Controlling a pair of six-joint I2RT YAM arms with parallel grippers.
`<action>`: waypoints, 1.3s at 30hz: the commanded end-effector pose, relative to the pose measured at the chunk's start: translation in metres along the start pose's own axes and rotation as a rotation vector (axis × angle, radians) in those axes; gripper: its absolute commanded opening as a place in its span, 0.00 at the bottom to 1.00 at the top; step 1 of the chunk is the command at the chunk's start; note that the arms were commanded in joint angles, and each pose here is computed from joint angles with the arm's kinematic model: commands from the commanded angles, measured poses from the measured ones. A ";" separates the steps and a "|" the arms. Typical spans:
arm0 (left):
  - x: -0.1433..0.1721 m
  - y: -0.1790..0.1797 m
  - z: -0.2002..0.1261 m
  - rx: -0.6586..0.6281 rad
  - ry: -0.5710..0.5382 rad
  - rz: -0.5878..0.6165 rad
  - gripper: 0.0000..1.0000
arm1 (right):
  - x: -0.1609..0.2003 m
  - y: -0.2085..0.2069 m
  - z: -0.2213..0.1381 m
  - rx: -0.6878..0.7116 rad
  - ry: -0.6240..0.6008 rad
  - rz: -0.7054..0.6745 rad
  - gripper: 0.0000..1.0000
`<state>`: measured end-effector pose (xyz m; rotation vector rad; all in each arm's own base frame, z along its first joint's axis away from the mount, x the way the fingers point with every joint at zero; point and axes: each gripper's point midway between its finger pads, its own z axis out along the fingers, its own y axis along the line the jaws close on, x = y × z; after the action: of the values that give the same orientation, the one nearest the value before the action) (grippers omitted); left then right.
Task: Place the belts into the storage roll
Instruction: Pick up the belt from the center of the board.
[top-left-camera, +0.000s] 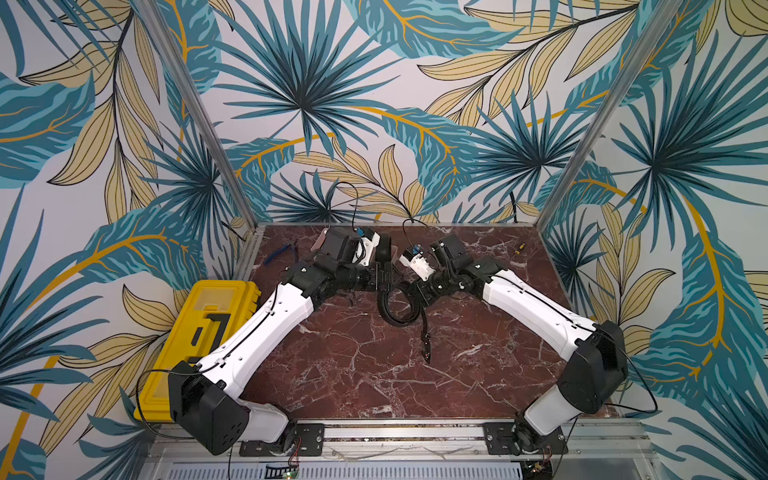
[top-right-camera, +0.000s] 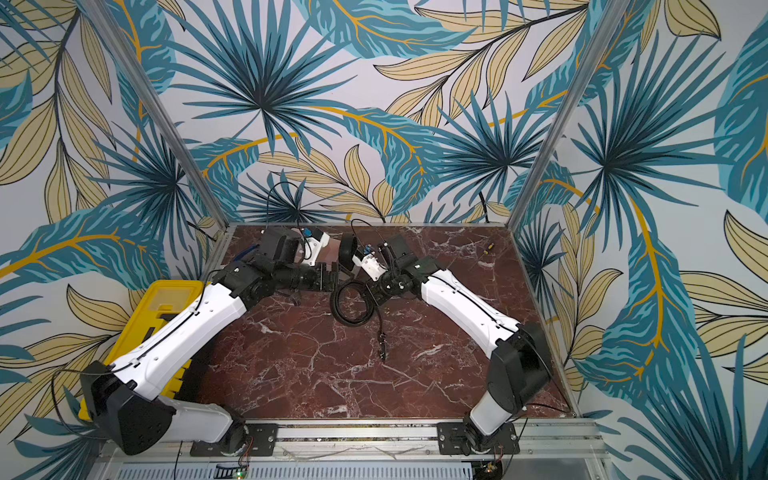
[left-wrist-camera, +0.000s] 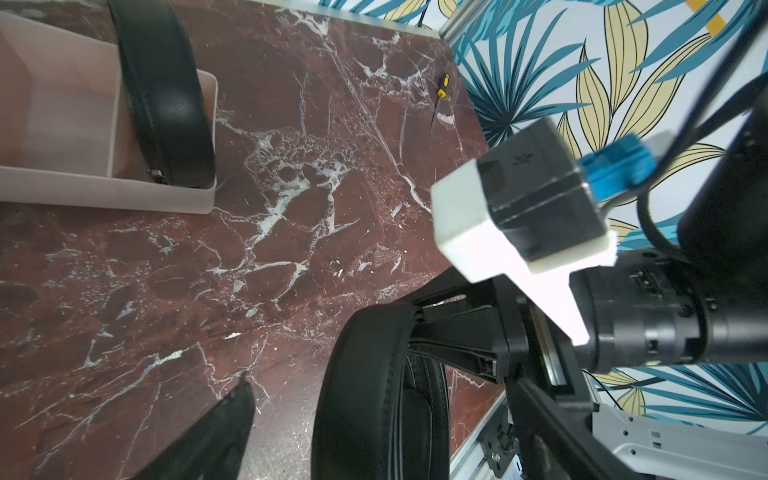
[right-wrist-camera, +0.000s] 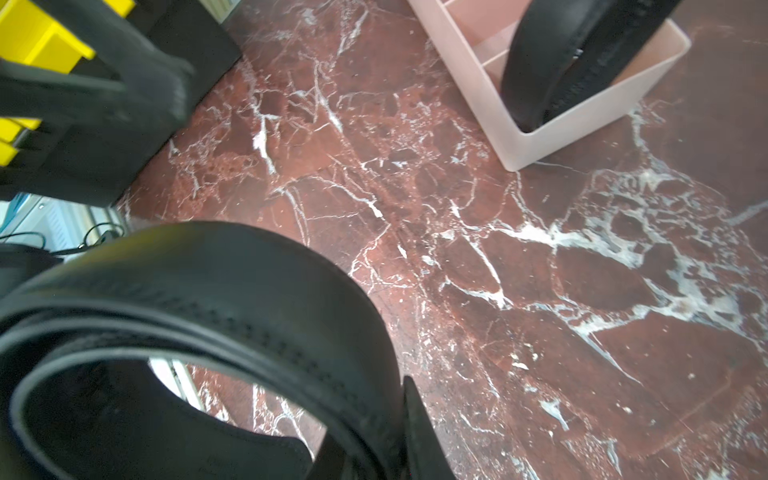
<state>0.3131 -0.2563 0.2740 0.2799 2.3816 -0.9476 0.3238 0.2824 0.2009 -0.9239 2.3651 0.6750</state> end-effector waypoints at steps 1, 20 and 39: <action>0.012 -0.003 0.000 0.039 0.053 0.032 0.90 | -0.015 0.022 -0.020 -0.080 -0.062 -0.046 0.00; 0.040 -0.013 0.005 0.155 0.222 -0.004 0.62 | -0.021 0.031 -0.034 -0.100 -0.119 -0.100 0.00; 0.030 -0.014 -0.014 0.070 0.222 -0.034 0.14 | -0.028 0.007 -0.009 -0.026 -0.143 0.011 0.00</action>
<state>0.2776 -0.2640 0.2612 0.3924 2.5633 -1.1033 0.3226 0.2960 0.2399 -0.9362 2.1975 0.7540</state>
